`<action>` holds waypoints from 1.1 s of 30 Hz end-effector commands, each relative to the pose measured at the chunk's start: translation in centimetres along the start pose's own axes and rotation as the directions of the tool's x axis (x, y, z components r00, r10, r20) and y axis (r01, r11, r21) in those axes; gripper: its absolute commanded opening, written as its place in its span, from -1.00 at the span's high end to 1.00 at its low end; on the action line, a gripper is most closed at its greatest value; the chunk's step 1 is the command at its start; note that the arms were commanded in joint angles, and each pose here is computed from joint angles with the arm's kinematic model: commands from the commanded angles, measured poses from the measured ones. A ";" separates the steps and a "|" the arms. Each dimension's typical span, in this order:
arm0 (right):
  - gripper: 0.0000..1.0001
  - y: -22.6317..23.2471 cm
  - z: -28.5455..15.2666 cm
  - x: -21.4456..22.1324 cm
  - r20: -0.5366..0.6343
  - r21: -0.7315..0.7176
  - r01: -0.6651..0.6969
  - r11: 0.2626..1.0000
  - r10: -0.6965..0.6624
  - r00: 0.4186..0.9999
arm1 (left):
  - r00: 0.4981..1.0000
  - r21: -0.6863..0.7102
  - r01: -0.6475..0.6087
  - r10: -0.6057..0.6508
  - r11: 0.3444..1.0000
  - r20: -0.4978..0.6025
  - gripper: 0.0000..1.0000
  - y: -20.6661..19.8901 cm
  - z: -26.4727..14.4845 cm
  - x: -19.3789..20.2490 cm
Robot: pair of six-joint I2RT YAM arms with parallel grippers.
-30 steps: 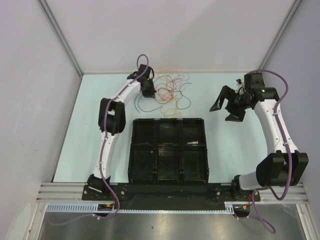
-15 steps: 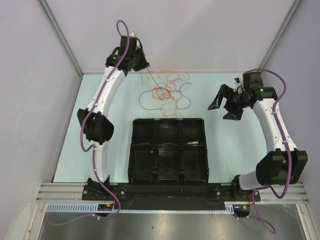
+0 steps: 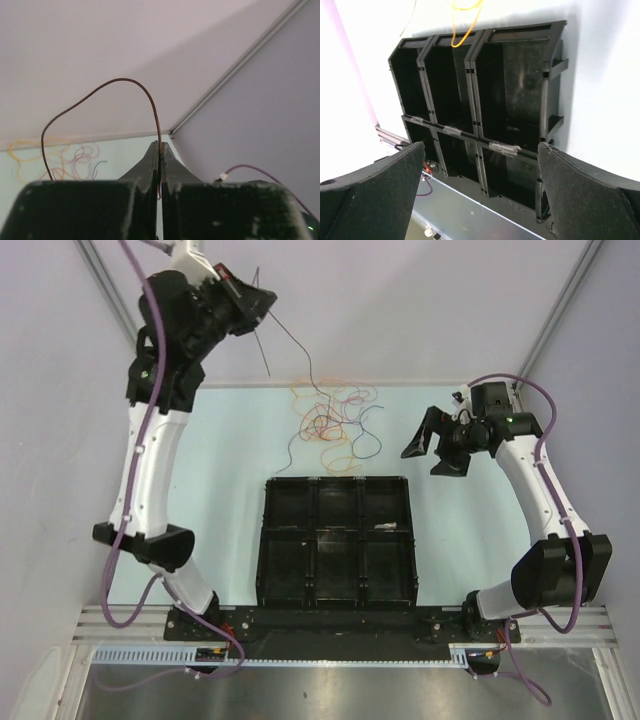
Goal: Untangle the cables
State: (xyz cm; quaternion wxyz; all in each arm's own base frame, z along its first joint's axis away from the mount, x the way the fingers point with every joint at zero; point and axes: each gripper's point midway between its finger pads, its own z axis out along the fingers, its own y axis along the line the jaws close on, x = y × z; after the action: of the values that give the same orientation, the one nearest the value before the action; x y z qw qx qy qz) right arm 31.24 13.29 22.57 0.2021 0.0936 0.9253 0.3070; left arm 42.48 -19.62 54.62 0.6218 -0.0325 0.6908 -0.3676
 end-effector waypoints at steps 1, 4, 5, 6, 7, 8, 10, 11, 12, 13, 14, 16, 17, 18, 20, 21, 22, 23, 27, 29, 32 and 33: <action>-0.99 3.2 -0.5 -0.9 0.037 -0.112 0.037 0.993 -0.033 0.999 | 0.981 0.235 -0.055 0.008 0.970 0.195 1.00 -8.1 -7.3 -7.1; -0.99 6.0 -1.2 -0.9 0.056 -0.214 0.070 0.974 -0.059 0.997 | 0.975 0.318 -0.059 -0.014 0.946 0.221 0.99 -10.6 -9.9 -8.3; -1.00 7.3 -1.6 -0.6 0.045 -0.271 0.079 0.959 -0.070 0.997 | 0.976 0.339 -0.047 -0.029 0.940 0.216 0.99 -11.1 -10.4 -8.4; -1.00 8.7 -2.1 -1.2 0.065 -0.315 0.086 0.945 -0.069 0.995 | 0.976 0.375 -0.050 -0.034 0.926 0.213 0.99 -11.8 -10.8 -8.4; -0.99 9.6 -2.5 -1.4 0.071 -0.346 0.094 0.934 -0.074 0.995 | 0.976 0.401 -0.048 -0.043 0.915 0.215 0.99 -12.5 -11.6 -8.7; -0.99 10.9 -2.9 -1.2 0.064 -0.393 0.108 0.913 -0.090 0.994 | 0.976 0.416 -0.046 -0.047 0.908 0.213 0.99 -12.9 -11.9 -8.7; -1.00 13.6 -4.5 -2.2 0.112 -0.461 0.145 0.876 -0.105 0.988 | 0.977 0.428 -0.039 -0.055 0.903 0.205 0.99 -13.1 -12.1 -8.5; -1.00 15.1 -5.1 -1.9 0.120 -0.498 0.172 0.850 -0.129 0.984 | 0.978 0.430 -0.034 -0.058 0.902 0.198 1.00 -13.1 -12.2 -8.4; -0.99 16.6 -6.0 -2.4 0.170 -0.528 0.224 0.819 -0.156 0.973 | 0.981 0.427 -0.026 -0.059 0.904 0.184 0.99 -12.8 -11.9 -7.9; -0.99 17.5 -6.3 -2.2 0.181 -0.544 0.243 0.803 -0.171 0.969 | 0.982 0.432 -0.022 -0.061 0.901 0.177 0.99 -12.9 -11.9 -7.8; -1.00 18.2 -6.4 -2.1 0.193 -0.555 0.269 0.787 -0.192 0.962 | 0.983 0.435 -0.019 -0.063 0.900 0.173 0.99 -12.9 -12.0 -7.7; -0.98 20.6 -6.8 -0.9 0.233 -0.573 0.368 0.732 -0.286 0.930 | 0.983 0.446 -0.015 -0.069 0.895 0.171 0.99 -13.2 -12.2 -7.8; -0.96 20.9 -6.1 -1.0 0.239 -0.557 0.389 0.734 -0.307 0.921 | 0.982 0.447 -0.016 -0.071 0.894 0.177 0.99 -13.3 -12.5 -8.0; -0.96 21.7 -5.5 0.6 0.217 -0.554 0.414 0.723 -0.354 0.910 | 0.982 0.441 -0.013 -0.072 0.897 0.175 0.99 -13.2 -12.5 -7.9; -0.95 22.7 -5.2 0.2 0.288 -0.484 0.505 0.715 -0.415 0.863 | 0.982 0.433 -0.008 -0.075 0.902 0.174 1.00 -13.0 -12.4 -7.9; -0.95 23.0 -4.6 0.3 0.289 -0.474 0.515 0.714 -0.427 0.857 | 0.982 0.431 -0.005 -0.077 0.902 0.173 0.99 -13.0 -12.6 -7.9; -0.94 23.7 -4.5 0.8 0.297 -0.473 0.535 0.700 -0.445 0.845 | 0.982 0.428 0.000 -0.081 0.904 0.171 0.99 -13.0 -12.6 -7.9; -0.91 23.9 -4.1 0.6 0.315 -0.453 0.551 0.700 -0.453 0.834 | 0.982 0.421 0.003 -0.083 0.907 0.172 0.99 -12.8 -12.6 -7.9; -0.85 24.8 -2.9 1.2 0.392 -0.382 0.669 0.638 -0.543 0.742 | 0.981 0.384 0.016 -0.089 0.923 0.174 0.99 -12.3 -13.0 -8.0; -0.85 25.2 -2.2 1.5 0.410 -0.341 0.698 0.630 -0.568 0.713 | 0.980 0.374 0.027 -0.097 0.927 0.171 0.99 -12.2 -13.2 -7.9; -0.86 25.3 -0.9 1.3 0.430 -0.257 0.734 0.629 -0.605 0.670 | 0.981 0.369 0.044 -0.111 0.928 0.161 0.99 -12.1 -13.4 -7.8; -0.86 25.3 -0.6 1.2 0.438 -0.234 0.748 0.621 -0.620 0.651 | 0.981 0.371 0.051 -0.115 0.927 0.154 0.99 -12.1 -13.4 -7.7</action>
State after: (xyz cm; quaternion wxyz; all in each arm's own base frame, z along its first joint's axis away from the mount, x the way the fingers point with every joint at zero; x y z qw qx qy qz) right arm 29.16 33.10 37.13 0.3922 -0.2444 0.7770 0.4276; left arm 29.60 -19.09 65.81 0.6573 0.0317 0.5645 -0.4984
